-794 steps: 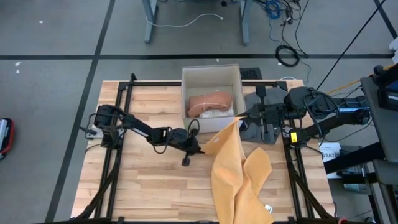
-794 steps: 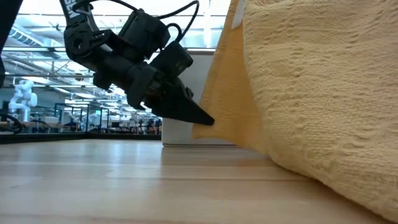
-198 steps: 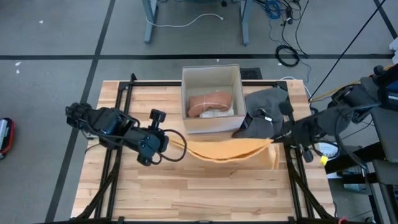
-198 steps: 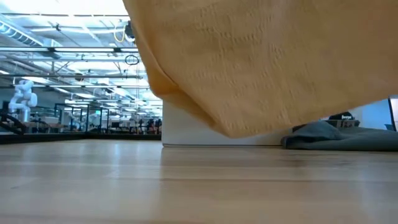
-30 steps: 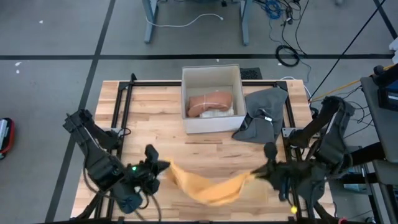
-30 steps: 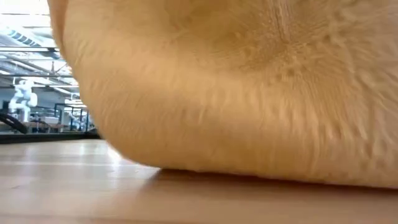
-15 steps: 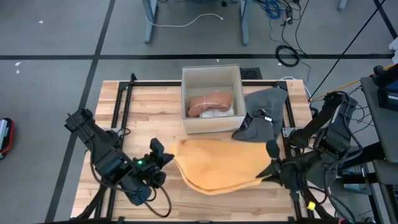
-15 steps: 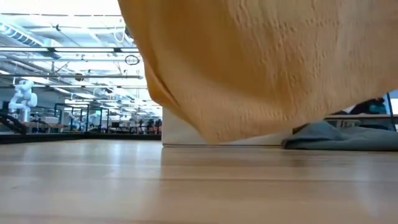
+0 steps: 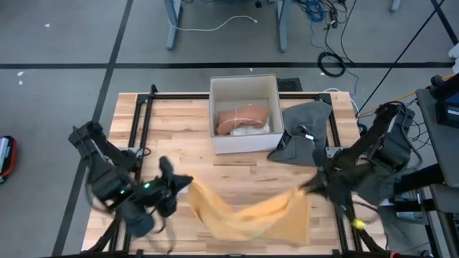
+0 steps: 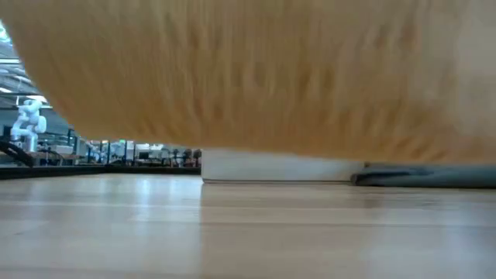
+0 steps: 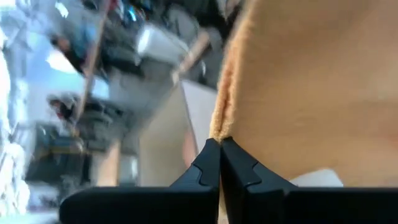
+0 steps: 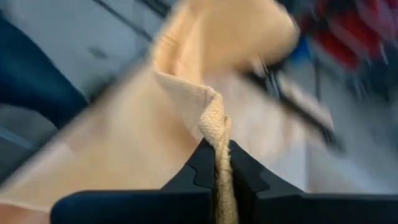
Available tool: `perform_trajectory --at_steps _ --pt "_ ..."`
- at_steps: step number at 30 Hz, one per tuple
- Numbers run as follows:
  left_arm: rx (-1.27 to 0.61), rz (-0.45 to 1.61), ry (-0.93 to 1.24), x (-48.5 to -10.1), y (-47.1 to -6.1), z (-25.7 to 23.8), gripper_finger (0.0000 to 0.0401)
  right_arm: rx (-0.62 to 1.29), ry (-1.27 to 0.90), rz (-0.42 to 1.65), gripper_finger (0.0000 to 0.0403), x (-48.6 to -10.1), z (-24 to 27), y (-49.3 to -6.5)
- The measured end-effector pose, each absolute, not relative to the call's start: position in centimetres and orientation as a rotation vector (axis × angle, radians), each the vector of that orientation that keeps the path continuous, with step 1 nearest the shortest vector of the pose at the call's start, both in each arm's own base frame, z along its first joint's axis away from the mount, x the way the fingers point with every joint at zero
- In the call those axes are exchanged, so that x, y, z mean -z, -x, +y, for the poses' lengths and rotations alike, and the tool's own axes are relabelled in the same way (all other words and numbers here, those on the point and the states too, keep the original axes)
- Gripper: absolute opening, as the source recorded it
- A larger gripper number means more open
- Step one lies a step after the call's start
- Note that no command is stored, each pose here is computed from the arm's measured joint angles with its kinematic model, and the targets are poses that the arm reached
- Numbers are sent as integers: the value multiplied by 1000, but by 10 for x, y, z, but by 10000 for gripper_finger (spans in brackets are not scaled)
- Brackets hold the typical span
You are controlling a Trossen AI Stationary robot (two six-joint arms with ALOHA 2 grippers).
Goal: Fold towel
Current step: Fold the orange towel
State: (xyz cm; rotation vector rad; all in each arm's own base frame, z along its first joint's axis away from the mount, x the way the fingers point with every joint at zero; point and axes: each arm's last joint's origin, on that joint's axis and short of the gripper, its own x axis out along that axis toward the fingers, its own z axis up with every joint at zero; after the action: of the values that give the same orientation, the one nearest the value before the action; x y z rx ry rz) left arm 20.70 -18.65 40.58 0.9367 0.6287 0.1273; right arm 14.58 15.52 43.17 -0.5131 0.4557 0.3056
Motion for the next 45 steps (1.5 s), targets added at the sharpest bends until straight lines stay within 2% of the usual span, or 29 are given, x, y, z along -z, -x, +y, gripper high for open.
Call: perform_trajectory --at_steps 4,8,11,16,21,25,27,30,34,38,45 --pt "-99 895 -744 -381 -231 -149 0 -143 453 706 15 -405 133 -150" --pt "-110 1134 -615 -333 -255 -113 5 -131 398 881 55 -369 127 -161" --pt "-147 1193 -608 -308 -262 -95 24 -89 377 984 101 -341 123 -165" --pt "-185 1212 -606 -281 -272 -76 62 101 381 1072 158 -312 110 -164" --pt "-207 1212 -585 -275 -274 -68 90 172 370 1039 170 -305 109 -166" --pt "-213 1192 -567 -276 -277 -68 98 87 300 937 165 -300 119 -178" --pt "-155 1196 -523 -275 -277 -70 99 -21 271 882 162 -293 128 -186" --pt "38 1201 -369 -273 -280 -77 99 -151 227 805 160 -276 137 -194" --pt "200 1150 -235 -260 -283 -89 99 -189 197 754 160 -248 138 -197" --pt "281 1143 -175 -233 -278 -99 99 -196 167 704 160 -223 137 -196" --pt "283 1073 -17 -197 -267 -120 99 -222 142 589 160 -199 135 -196"
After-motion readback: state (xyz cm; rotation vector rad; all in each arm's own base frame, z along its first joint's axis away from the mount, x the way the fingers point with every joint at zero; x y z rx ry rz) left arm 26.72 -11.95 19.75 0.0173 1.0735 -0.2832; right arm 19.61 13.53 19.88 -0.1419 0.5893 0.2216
